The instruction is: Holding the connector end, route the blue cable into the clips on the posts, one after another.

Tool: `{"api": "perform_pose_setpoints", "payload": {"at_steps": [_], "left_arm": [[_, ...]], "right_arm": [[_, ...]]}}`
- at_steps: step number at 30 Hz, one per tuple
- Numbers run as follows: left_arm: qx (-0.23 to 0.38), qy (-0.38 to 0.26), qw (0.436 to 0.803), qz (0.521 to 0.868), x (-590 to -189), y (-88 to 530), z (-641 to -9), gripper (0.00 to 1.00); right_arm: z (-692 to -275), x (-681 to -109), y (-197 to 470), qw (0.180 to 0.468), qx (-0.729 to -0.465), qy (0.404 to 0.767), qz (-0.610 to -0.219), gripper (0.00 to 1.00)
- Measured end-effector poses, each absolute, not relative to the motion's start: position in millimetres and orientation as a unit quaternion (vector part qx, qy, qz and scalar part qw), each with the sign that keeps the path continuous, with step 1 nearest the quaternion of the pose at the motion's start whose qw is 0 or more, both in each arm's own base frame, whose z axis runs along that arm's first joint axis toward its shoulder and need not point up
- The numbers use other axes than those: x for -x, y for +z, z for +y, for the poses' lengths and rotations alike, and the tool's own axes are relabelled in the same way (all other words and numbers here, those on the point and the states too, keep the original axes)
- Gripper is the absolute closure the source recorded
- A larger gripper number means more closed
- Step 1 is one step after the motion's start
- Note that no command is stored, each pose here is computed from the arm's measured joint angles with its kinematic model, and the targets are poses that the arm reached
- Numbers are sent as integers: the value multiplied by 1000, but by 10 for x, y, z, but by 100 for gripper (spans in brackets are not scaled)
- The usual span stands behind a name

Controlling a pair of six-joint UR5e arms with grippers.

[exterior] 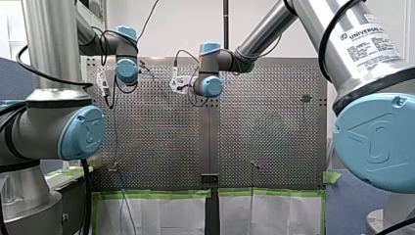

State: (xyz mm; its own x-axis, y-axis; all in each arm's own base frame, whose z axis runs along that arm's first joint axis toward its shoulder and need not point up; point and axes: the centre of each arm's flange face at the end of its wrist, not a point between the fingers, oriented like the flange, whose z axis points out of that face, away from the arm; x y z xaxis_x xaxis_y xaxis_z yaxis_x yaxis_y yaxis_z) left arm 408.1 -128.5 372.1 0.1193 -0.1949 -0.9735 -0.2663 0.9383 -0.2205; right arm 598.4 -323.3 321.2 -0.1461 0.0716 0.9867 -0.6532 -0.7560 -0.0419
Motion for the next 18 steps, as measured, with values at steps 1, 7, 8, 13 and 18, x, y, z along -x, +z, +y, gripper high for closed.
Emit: {"api": "perform_pose_setpoints", "payload": {"at_steps": [1, 7, 8, 13, 18], "left_arm": [[174, 25, 728, 663, -4099, 3732, -1267, 100], [182, 18, 741, 646, -4128, 3981, -1188, 100], [182, 17, 742, 645, -4135, 4010, -1182, 100], [176, 16, 741, 648, -4209, 4133, -1154, 100], [167, 5, 748, 642, -4205, 4300, -1145, 100]], "right_arm": [[-3239, -5992, 3236, 253, -602, 718, -241, 100], [-3290, -6045, 3396, 252, -594, 725, -240, 100], [-3303, -6050, 3422, 252, -593, 726, -241, 100], [-3339, -6075, 3514, 249, -590, 730, -239, 100], [-3364, -6137, 3493, 244, -592, 731, -236, 100]]}}
